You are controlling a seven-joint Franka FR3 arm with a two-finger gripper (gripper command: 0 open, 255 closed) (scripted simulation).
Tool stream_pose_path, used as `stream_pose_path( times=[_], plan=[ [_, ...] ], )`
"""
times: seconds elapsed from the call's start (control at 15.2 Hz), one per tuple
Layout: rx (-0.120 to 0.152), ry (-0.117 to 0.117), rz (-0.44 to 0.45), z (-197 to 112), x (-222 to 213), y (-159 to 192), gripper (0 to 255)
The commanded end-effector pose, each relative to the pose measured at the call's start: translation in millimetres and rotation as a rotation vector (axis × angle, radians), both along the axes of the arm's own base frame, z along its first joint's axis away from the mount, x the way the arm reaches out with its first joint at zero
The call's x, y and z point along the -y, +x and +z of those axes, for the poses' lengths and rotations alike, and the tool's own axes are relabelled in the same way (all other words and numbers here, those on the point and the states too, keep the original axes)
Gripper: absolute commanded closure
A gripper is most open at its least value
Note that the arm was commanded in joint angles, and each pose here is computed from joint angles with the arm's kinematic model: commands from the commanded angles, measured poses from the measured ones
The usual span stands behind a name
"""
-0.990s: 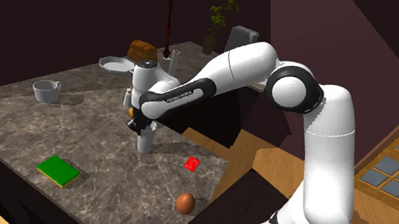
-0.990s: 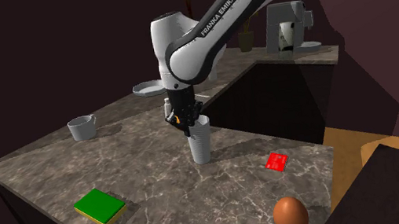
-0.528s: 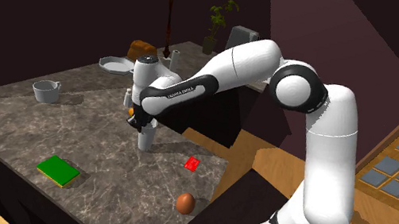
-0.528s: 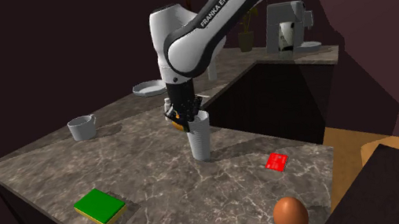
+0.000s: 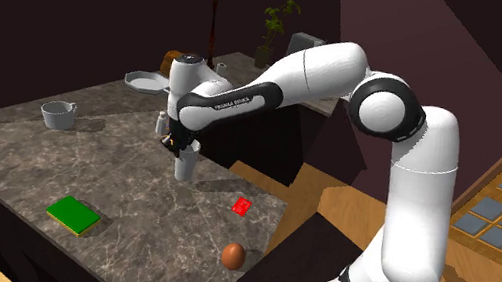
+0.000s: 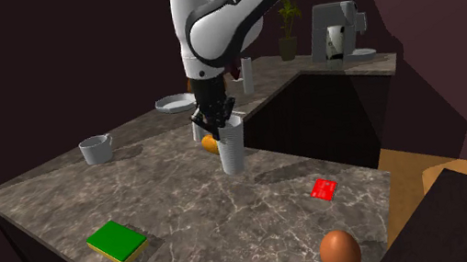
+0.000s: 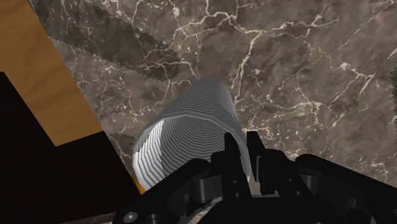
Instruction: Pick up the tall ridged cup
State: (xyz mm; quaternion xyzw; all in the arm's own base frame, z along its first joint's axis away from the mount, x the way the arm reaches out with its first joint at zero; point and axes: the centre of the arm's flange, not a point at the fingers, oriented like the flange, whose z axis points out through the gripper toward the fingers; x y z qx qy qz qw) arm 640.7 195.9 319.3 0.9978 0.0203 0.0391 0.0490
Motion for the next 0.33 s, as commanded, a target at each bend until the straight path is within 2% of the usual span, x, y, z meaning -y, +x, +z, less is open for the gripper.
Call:
stream_pose_path(
  times=[0.0, 0.26],
  plan=[
    [0.000, 0.000, 0.000, 10, 0, 0, 255],
    [0.000, 0.000, 0.000, 21, 0, 0, 255]
  ],
)
